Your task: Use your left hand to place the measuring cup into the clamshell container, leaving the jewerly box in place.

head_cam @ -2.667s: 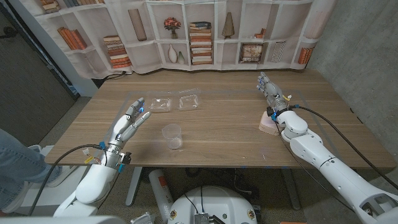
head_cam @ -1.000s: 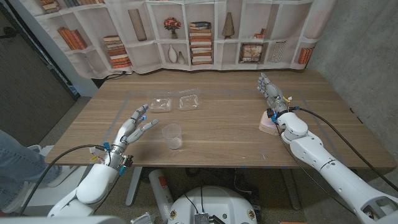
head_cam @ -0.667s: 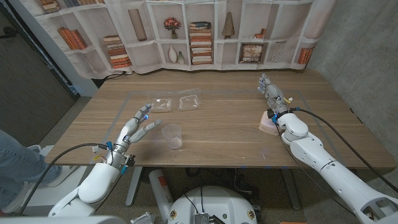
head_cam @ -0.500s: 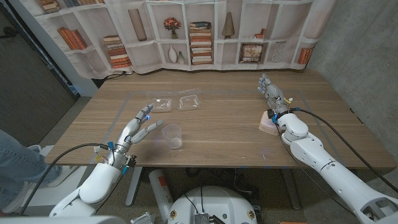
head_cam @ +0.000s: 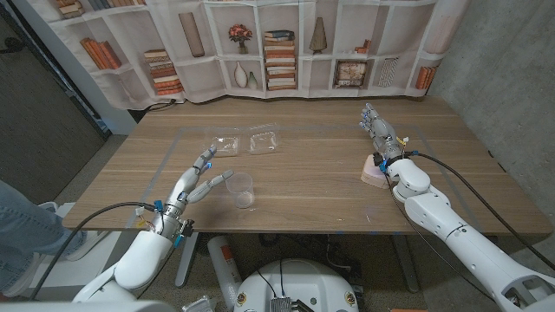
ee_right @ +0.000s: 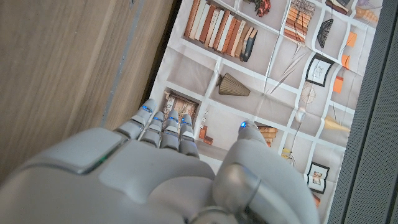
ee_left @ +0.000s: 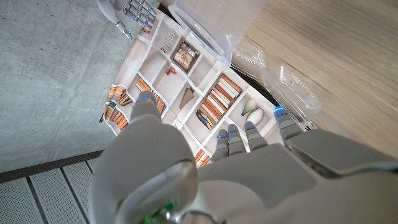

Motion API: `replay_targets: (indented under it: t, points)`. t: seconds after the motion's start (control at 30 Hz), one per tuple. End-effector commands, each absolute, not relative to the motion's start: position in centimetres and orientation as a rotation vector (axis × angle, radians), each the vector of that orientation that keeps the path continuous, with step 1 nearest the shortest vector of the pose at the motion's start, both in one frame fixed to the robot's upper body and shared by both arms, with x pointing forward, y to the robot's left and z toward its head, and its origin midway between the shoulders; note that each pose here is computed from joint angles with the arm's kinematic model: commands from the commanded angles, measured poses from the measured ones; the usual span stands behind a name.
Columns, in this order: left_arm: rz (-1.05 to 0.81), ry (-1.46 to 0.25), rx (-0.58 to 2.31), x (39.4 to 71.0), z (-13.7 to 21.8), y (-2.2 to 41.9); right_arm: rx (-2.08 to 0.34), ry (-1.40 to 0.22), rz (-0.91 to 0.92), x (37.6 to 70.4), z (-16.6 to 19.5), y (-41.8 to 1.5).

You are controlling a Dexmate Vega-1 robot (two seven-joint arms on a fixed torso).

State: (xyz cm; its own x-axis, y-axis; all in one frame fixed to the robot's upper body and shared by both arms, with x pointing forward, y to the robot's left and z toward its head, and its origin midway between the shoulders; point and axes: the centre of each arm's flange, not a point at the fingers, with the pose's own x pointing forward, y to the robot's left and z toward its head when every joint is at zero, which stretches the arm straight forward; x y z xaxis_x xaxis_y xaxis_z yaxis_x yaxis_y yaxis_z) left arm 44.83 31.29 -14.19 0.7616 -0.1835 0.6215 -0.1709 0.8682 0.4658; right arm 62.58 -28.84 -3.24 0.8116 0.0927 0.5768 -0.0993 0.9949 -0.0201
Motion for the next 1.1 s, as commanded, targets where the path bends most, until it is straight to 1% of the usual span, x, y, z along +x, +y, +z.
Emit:
replay_targets:
  t: [0.03, 0.33, 0.63, 1.1]
  points:
    - [0.026, -0.698, 0.564, 44.2, -14.6, 30.5, 0.018, -0.619, 0.104, 62.5, -3.5, -29.1]
    - [0.056, -0.679, 0.613, 44.0, -14.6, 29.7, 0.025, -0.617, 0.102, 62.5, -3.8, -29.6]
    - [0.054, -0.649, 0.628, 44.4, -14.8, 29.2, 0.032, -0.606, 0.099, 62.5, -4.5, -30.0]
    - [0.052, -0.620, 0.691, 44.8, -14.2, 27.9, 0.045, -0.610, 0.093, 62.6, -4.8, -30.4]
